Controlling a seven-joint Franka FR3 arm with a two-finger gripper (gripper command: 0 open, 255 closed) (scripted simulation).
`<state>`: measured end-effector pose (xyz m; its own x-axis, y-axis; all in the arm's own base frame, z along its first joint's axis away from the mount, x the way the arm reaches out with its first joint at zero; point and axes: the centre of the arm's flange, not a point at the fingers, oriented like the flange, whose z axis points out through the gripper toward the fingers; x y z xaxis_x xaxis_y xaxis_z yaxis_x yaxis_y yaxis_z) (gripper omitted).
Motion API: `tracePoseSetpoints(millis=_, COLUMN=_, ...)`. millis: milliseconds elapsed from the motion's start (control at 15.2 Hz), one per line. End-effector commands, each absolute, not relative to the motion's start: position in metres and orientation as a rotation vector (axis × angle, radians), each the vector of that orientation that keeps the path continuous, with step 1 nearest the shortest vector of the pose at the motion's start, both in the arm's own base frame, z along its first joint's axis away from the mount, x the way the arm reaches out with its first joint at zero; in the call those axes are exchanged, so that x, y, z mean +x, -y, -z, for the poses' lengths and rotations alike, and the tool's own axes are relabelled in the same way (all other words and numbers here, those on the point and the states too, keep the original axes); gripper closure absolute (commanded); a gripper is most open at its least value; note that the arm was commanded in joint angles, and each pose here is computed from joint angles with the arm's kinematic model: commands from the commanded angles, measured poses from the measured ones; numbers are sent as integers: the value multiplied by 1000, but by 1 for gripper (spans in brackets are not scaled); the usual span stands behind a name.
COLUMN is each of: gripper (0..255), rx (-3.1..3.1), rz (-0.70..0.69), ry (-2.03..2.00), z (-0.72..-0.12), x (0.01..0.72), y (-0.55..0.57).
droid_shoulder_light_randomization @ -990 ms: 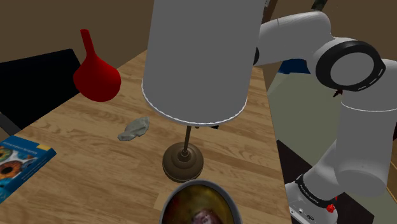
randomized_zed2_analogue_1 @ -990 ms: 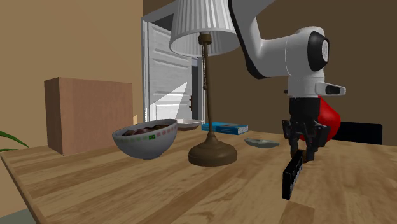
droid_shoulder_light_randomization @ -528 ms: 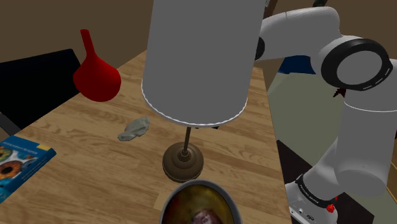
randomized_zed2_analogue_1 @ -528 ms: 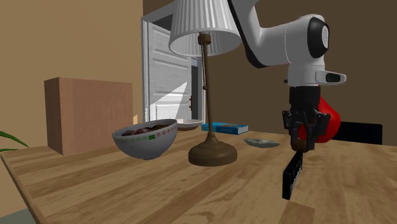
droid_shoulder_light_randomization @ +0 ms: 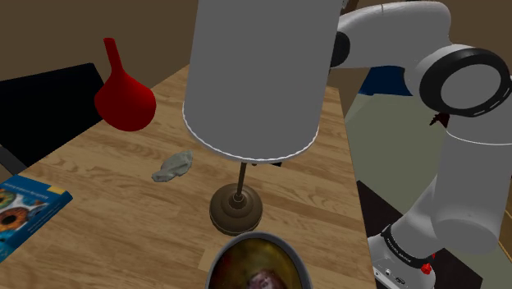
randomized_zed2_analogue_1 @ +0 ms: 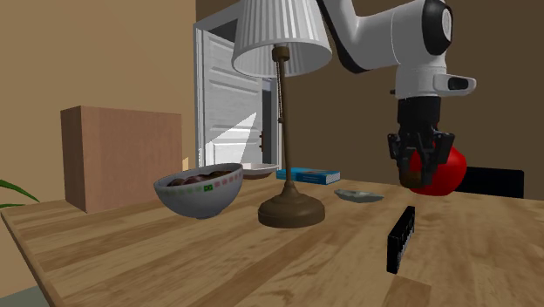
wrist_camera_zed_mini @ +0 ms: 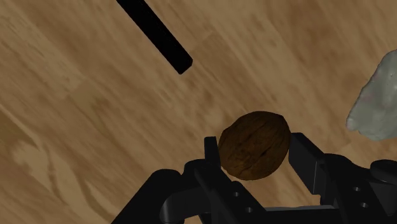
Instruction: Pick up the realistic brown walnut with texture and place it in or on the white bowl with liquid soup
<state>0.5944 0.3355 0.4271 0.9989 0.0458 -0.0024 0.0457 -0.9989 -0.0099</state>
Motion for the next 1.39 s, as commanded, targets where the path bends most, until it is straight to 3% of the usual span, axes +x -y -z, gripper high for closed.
tracePoseSetpoints(millis=0, gripper=255, rx=-3130, rz=-4, ry=73, z=-439, x=594, y=-336)
tracePoseSetpoints(millis=1122, gripper=255, rx=-3130, rz=-4, ry=73, z=-524, x=594, y=-336)
tracePoseSetpoints(millis=1320, gripper=255, rx=-3130, rz=-4, ry=73, z=-525, x=557, y=-350)
